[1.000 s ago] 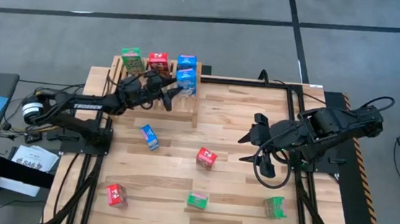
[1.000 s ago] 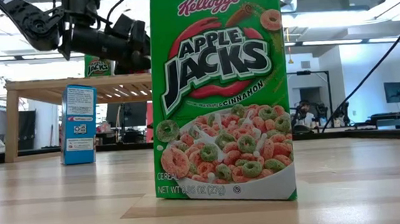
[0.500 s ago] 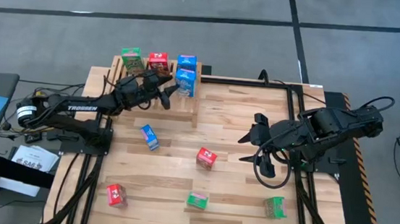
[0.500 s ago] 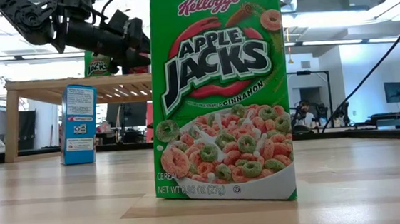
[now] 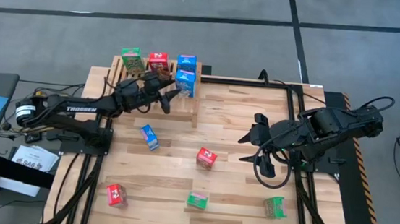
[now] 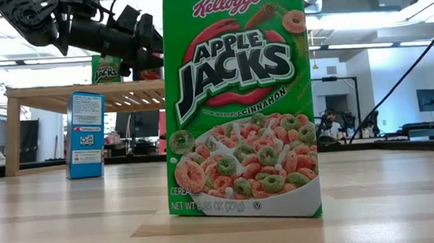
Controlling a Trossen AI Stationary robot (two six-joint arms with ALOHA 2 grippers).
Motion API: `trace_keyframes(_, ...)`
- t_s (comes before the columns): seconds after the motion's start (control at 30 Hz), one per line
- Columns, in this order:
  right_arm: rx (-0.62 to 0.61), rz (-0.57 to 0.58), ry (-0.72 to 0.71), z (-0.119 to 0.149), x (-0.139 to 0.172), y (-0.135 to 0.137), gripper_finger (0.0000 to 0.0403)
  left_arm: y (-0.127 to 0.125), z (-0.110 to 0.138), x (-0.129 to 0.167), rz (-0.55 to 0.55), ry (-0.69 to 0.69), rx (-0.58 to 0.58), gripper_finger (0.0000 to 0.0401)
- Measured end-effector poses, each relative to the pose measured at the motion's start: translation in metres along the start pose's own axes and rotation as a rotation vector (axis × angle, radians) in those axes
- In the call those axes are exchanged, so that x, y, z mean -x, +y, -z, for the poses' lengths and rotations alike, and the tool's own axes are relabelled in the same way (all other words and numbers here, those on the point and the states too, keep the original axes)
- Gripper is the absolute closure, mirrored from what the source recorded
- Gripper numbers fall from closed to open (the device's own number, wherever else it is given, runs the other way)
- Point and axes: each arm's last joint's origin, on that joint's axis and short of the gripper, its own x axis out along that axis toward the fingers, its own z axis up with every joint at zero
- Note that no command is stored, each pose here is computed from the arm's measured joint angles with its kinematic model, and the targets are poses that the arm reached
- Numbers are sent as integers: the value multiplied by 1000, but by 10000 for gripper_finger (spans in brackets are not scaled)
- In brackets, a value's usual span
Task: Stack cereal on shelf
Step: Put the top red cereal box on the shelf aligned with the other red cereal box
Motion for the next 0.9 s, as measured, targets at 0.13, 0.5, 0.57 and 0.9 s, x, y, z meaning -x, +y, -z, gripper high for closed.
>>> trace_keyframes(0.13,0,0,0,0,0,0,111,-2,-8,9,1,-10,1,163)
trace_keyframes(0.5,0,0,1,0,0,0,111,-13,-34,49,120,-41,-24,163)
trace_keyframes(0.57,0,0,1,0,0,0,111,-16,-38,54,166,-64,-21,161)
trace_keyframes(0.9,0,0,1,0,0,0,111,-23,-68,62,303,-91,23,103)
